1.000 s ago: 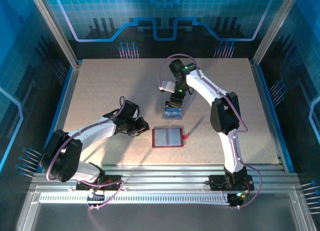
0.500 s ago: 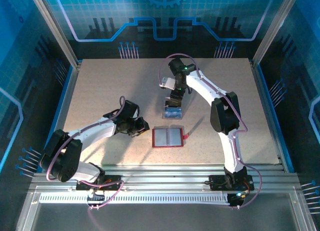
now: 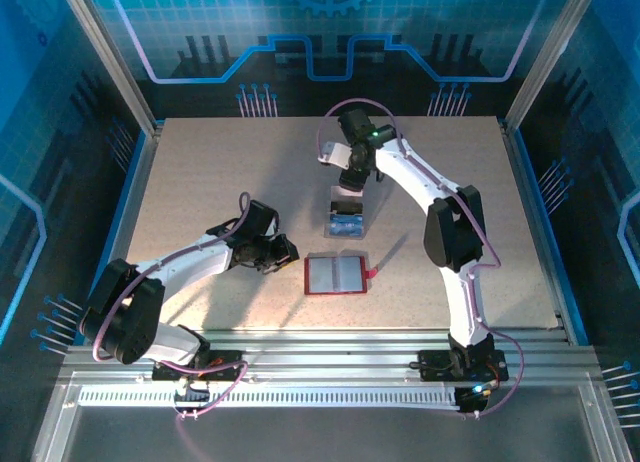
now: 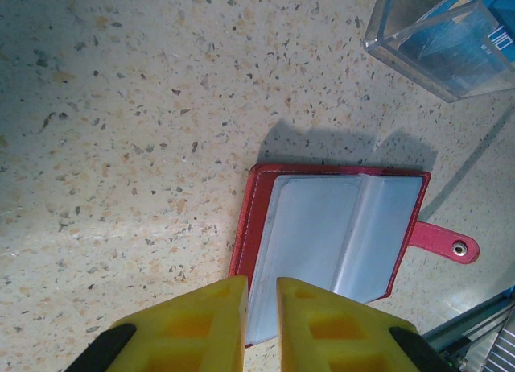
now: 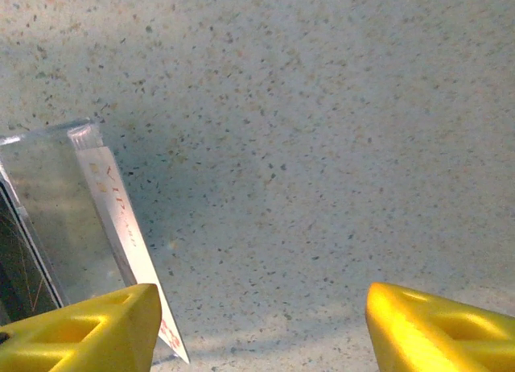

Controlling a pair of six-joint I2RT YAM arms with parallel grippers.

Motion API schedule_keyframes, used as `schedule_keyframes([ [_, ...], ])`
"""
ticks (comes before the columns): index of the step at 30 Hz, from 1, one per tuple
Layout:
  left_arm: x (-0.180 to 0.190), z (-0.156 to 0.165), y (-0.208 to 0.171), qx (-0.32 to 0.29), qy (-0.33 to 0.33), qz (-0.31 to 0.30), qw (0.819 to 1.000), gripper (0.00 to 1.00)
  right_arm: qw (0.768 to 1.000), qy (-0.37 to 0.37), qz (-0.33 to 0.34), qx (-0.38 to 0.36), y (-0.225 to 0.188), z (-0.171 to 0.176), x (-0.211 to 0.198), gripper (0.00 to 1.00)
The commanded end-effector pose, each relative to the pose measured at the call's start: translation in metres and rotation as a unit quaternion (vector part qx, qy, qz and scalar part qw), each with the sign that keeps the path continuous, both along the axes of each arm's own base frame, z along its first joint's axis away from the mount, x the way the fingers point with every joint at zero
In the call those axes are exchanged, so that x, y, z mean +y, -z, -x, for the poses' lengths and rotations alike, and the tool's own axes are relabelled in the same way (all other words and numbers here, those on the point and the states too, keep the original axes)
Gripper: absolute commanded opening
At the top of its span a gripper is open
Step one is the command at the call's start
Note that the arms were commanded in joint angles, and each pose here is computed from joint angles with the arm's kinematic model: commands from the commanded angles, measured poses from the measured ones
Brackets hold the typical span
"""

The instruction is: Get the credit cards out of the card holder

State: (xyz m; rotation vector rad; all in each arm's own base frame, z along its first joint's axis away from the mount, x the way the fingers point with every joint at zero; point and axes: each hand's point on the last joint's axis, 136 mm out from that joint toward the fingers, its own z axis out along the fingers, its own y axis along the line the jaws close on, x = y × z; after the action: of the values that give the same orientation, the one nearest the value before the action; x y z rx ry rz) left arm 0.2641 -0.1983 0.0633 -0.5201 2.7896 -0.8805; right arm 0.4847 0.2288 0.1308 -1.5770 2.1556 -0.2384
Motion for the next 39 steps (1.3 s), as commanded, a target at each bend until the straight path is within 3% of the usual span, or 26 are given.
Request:
schedule_keyframes([
  [1,0.002,0.0,0.001,0.003,-0.002,0.003,1.0,0.18,0.999,0.008,-0.017,-0.031,-0.023,-0.004,0.001,0.69],
  [21,0.004,0.003,0.002,0.004,-0.004,0.001,1.0,0.18,1.0,-0.003,-0.002,0.027,0.03,0.002,0.002,0.69],
  [39,0.004,0.003,0.002,0.004,-0.004,0.002,1.0,0.18,0.999,-0.011,0.002,0.033,0.018,0.012,0.0,0.69],
])
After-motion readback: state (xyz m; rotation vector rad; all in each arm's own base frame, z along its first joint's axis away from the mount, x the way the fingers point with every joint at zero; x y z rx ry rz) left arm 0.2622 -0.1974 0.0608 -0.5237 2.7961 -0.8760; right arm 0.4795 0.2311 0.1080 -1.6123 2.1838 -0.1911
